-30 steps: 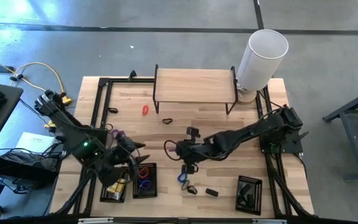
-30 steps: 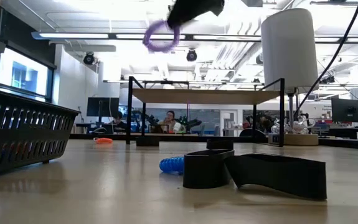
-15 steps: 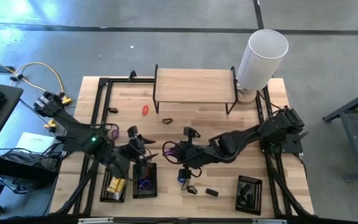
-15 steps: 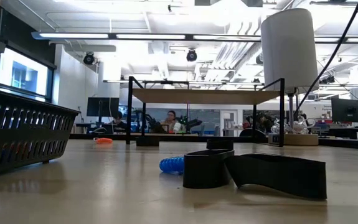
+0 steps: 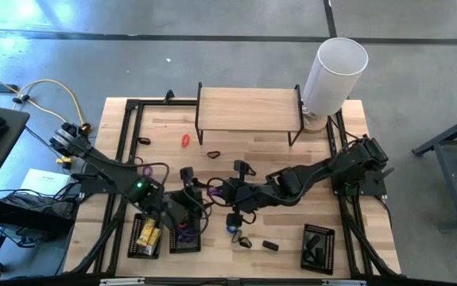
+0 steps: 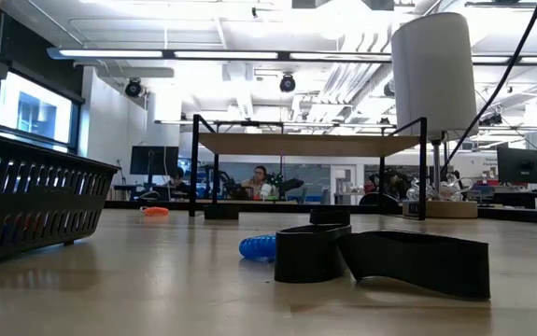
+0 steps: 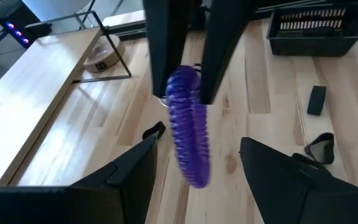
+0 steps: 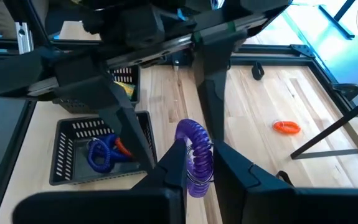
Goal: Pick & Place Office Desk Supplies
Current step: Put the violet spring key chain into the middle black basket
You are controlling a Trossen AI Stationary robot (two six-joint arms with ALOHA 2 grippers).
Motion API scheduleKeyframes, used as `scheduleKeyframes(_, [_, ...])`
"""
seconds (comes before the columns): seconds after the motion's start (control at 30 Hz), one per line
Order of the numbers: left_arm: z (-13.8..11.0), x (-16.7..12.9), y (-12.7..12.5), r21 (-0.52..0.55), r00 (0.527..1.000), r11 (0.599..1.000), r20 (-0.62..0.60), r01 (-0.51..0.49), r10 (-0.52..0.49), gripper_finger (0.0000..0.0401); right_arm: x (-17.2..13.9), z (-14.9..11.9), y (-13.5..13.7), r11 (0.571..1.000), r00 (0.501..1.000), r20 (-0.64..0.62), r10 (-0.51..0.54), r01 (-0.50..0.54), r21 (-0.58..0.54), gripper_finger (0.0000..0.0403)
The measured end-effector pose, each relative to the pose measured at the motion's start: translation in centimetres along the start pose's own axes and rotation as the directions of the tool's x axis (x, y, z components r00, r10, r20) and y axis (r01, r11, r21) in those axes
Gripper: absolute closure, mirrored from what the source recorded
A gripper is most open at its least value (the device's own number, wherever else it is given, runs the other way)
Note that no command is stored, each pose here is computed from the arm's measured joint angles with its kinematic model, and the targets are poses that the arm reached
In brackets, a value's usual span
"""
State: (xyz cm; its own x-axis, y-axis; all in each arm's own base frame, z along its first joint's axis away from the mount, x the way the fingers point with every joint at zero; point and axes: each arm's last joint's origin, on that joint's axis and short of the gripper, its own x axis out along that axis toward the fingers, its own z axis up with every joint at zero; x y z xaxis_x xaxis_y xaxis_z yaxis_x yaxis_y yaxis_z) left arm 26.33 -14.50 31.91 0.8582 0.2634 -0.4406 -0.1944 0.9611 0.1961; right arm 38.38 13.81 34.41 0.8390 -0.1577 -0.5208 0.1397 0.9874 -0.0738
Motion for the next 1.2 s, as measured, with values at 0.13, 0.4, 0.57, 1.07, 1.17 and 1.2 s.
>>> scheduleKeyframes(0.13, [0.1,0.05,0.09,-0.007,1.0,1.0,0.005,-0.004,0.005,0.018,0.0,-0.02,0.0,1.0,1.0,-0.002,0.001,-0.001,-0.001,0.0365])
scheduleKeyframes(0.4, [0.05,-0.09,-0.07,-0.002,1.0,1.0,0.005,0.002,-0.002,0.0198,-0.07,-0.09,0.21,1.0,1.0,-0.01,0.029,-0.029,0.001,0.0365])
scheduleKeyframes(0.57, [0.04,-0.09,-0.07,0.017,1.0,1.0,0.004,0.001,-0.001,0.0247,-0.16,-0.13,0.4,0.999,0.999,-0.011,0.04,-0.04,0.0,0.0365])
scheduleKeyframes(1.07, [-0.02,-0.02,0.04,0.09,1.0,0.996,-0.002,-0.007,0.007,0.0388,-0.16,-0.15,0.4,0.999,0.999,-0.014,0.042,-0.042,0.004,0.0316])
scheduleKeyframes(1.17, [-0.02,-0.02,0.04,0.09,1.0,0.996,-0.002,-0.007,0.007,0.0387,-0.17,-0.18,0.41,0.999,0.999,-0.018,0.046,-0.046,0.029,0.0278])
scheduleKeyframes(1.2, [-0.02,-0.02,0.04,0.09,1.0,0.996,-0.002,-0.007,0.007,0.0387,-0.17,-0.22,0.4,0.998,0.999,-0.022,0.046,-0.046,0.041,0.0265])
